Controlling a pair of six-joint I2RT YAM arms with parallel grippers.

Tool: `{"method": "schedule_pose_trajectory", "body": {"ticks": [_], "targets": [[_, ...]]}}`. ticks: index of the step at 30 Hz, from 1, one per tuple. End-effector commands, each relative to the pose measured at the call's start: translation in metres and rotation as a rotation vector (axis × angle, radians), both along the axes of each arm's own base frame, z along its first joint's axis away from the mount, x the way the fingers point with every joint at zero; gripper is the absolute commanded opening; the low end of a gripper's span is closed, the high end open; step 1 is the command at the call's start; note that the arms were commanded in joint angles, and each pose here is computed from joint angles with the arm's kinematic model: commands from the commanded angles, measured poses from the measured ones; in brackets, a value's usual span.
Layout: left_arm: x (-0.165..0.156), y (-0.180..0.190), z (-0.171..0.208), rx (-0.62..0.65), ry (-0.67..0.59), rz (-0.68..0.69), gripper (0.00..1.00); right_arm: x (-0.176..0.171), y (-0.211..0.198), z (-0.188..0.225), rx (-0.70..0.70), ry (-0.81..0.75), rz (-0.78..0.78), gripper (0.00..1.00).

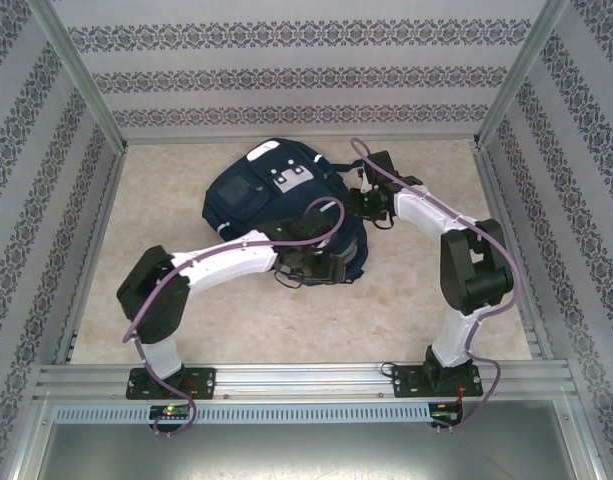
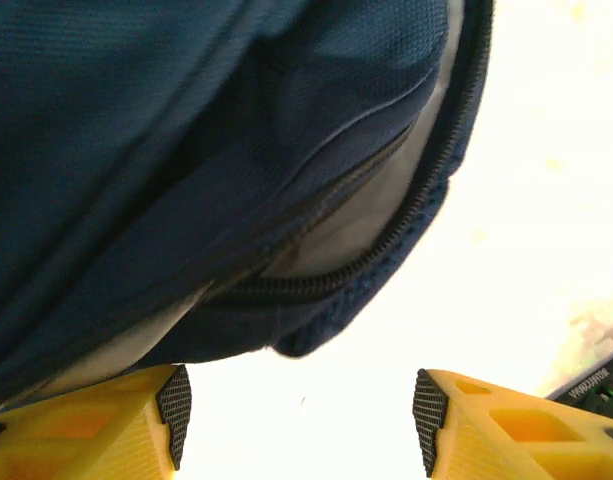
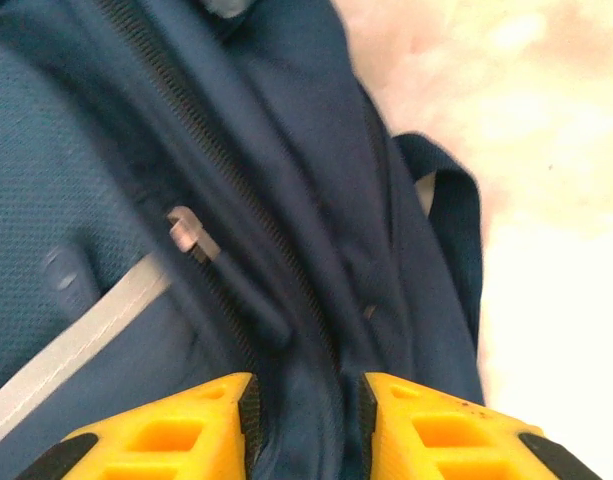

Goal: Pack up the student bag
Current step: Rotate the student bag at the top-center of the table.

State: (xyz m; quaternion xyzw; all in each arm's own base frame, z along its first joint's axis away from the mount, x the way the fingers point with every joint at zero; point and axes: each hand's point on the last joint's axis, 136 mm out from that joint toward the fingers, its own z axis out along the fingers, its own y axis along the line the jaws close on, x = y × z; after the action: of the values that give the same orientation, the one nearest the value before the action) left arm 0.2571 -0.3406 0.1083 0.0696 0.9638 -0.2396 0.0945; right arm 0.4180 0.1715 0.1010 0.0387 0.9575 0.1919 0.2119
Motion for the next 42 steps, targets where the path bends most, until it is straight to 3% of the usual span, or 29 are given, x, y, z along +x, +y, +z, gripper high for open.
{"method": "schedule_pose_trajectory", "body": {"ticks": [1, 6, 13, 19, 24, 31, 37, 42], "targets": [[0.008, 0.039, 0.039, -0.029, -0.067, 0.068, 0.63, -0.031, 0.023, 0.022, 0.063, 0.012, 0.065, 0.35], [0.014, 0.109, 0.056, 0.001, -0.079, 0.248, 0.63, -0.062, 0.059, 0.037, 0.067, 0.001, 0.149, 0.35], [0.036, 0.193, 0.037, 0.038, -0.047, 0.482, 0.63, -0.110, 0.119, 0.028, 0.118, 0.047, 0.266, 0.35], [0.061, 0.232, 0.021, 0.013, -0.012, 0.599, 0.63, -0.122, 0.103, -0.009, 0.041, 0.114, 0.269, 0.34], [0.072, 0.241, 0.008, -0.019, 0.030, 0.637, 0.63, -0.094, 0.051, -0.032, -0.035, 0.134, 0.195, 0.34], [0.079, 0.225, -0.015, -0.109, 0.107, 0.650, 0.63, -0.037, -0.001, -0.047, -0.070, 0.146, 0.087, 0.33], [0.099, 0.208, -0.030, -0.220, 0.141, 0.691, 0.63, -0.013, -0.004, -0.009, -0.041, 0.043, 0.068, 0.34], [0.114, 0.205, -0.044, -0.242, 0.141, 0.721, 0.63, -0.023, 0.014, 0.027, -0.013, -0.055, 0.099, 0.37]]}}
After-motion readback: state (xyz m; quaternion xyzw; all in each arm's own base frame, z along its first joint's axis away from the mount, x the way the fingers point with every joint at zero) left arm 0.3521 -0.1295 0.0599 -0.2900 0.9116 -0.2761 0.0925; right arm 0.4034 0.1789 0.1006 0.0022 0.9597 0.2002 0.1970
